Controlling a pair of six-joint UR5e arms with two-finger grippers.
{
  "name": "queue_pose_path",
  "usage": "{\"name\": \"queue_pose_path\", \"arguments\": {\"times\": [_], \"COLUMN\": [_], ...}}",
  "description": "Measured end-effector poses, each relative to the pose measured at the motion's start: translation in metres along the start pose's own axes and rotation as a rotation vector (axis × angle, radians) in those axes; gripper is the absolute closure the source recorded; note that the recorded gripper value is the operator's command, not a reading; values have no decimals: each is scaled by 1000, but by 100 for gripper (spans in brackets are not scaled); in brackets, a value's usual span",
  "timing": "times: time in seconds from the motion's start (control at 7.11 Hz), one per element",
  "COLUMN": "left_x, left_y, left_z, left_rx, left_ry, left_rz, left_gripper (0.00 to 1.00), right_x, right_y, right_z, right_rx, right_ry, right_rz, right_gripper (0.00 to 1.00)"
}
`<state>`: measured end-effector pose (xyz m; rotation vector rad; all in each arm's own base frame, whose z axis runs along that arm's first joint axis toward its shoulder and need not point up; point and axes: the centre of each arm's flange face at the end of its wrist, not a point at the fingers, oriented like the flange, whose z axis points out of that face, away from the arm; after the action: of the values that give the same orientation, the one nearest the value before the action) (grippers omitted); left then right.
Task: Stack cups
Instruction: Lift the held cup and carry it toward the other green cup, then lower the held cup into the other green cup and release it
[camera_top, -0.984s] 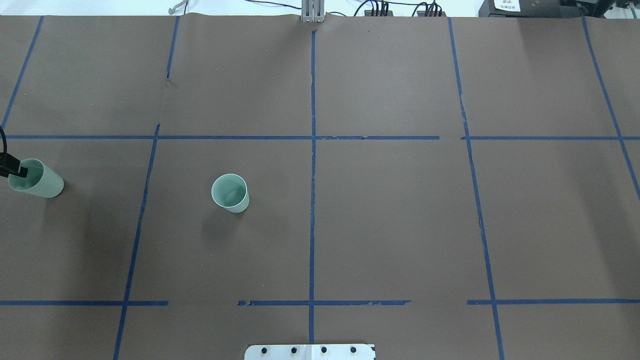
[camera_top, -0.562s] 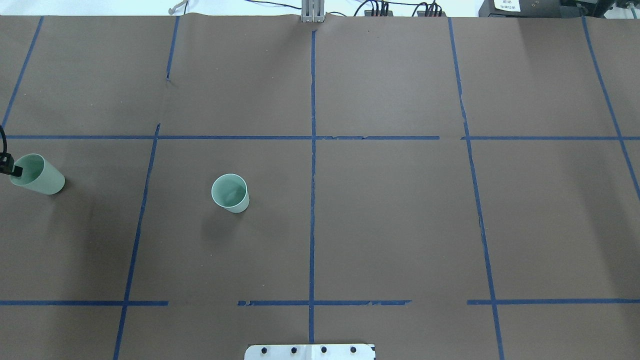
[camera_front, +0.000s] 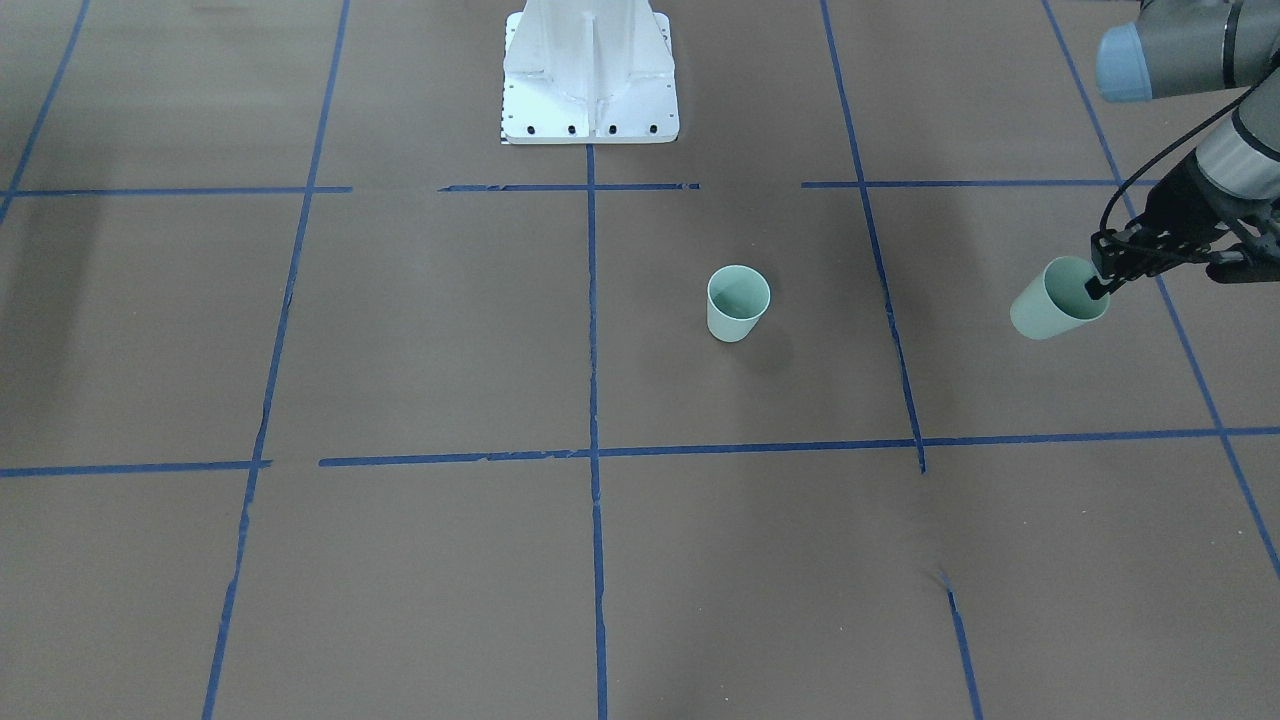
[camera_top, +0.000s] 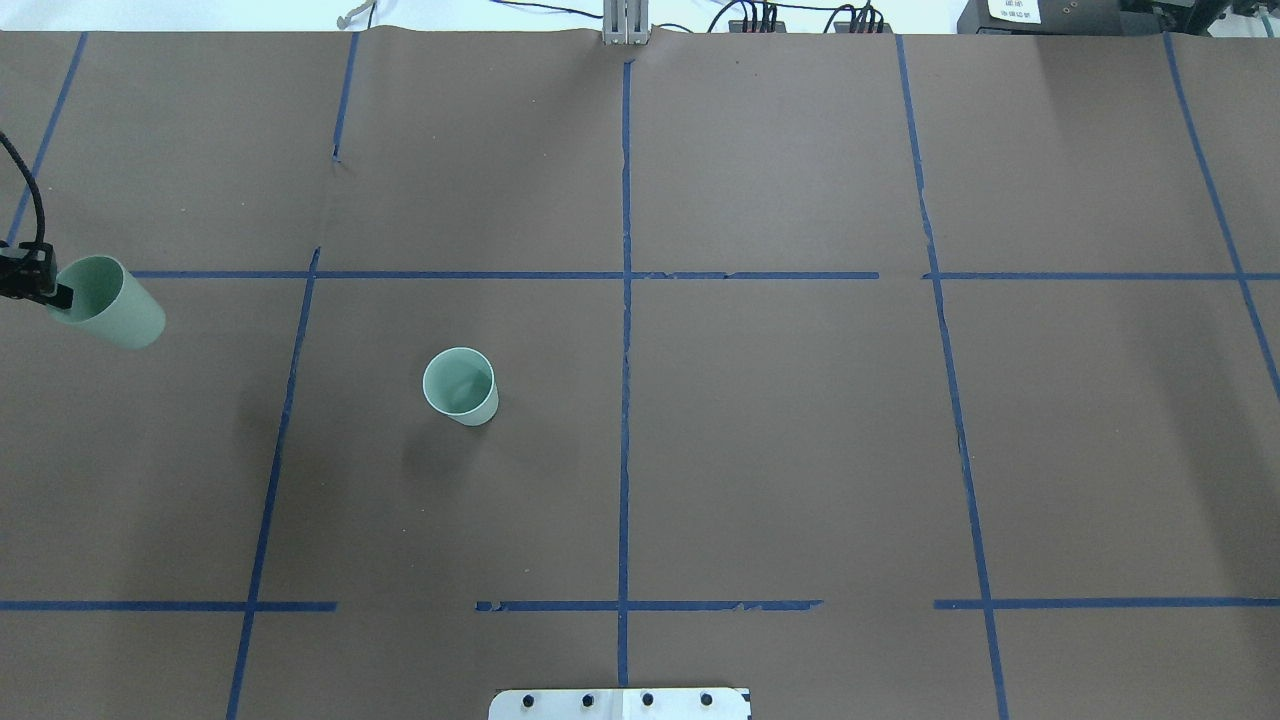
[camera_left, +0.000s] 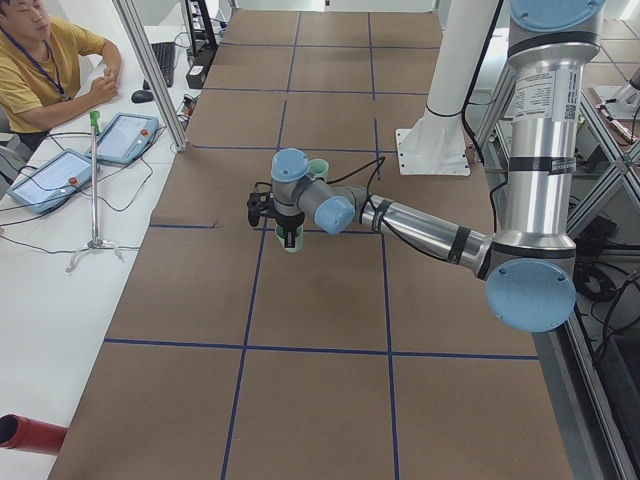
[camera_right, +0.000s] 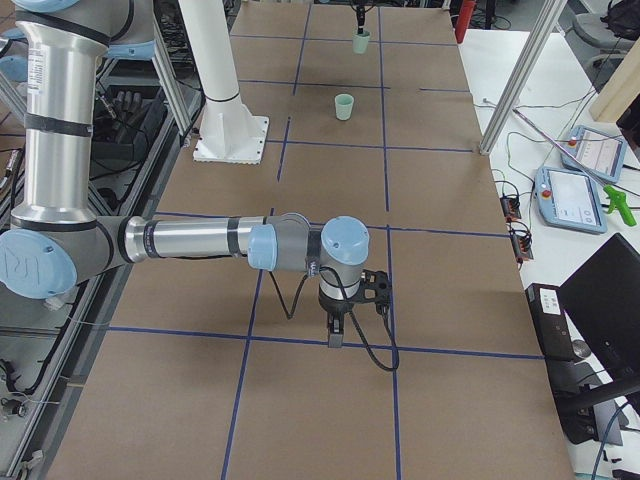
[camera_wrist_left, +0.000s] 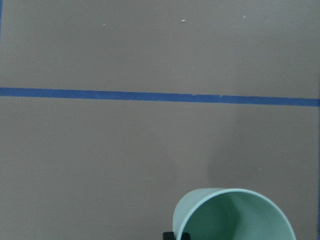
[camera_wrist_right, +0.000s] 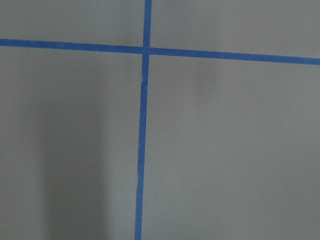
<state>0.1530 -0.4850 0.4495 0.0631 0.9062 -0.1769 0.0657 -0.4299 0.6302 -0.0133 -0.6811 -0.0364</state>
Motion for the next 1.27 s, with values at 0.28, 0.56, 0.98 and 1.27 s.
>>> {"name": "queue_pose_path", "arguments": {"times": [0.28,0.56,0.98,1.27], "left_x": [87,179,259,282], "left_y": [-1,15,55,85], "left_z": [-7,10,39,39], "left_rx": [18,27,16,7], "left_ry": [57,55,-31,-68], "left_rz": [-133,-222,-298,-317], "left_gripper": [100,100,100,100], "right_x": [0,0,0,0], "right_y": [0,0,0,0], "right_z": [0,0,0,0], "right_rx": [0,0,-1,0], "right_ry": [0,0,0,0], "right_rz": [0,0,-1,0], "right_gripper": [0,0,0,0]}}
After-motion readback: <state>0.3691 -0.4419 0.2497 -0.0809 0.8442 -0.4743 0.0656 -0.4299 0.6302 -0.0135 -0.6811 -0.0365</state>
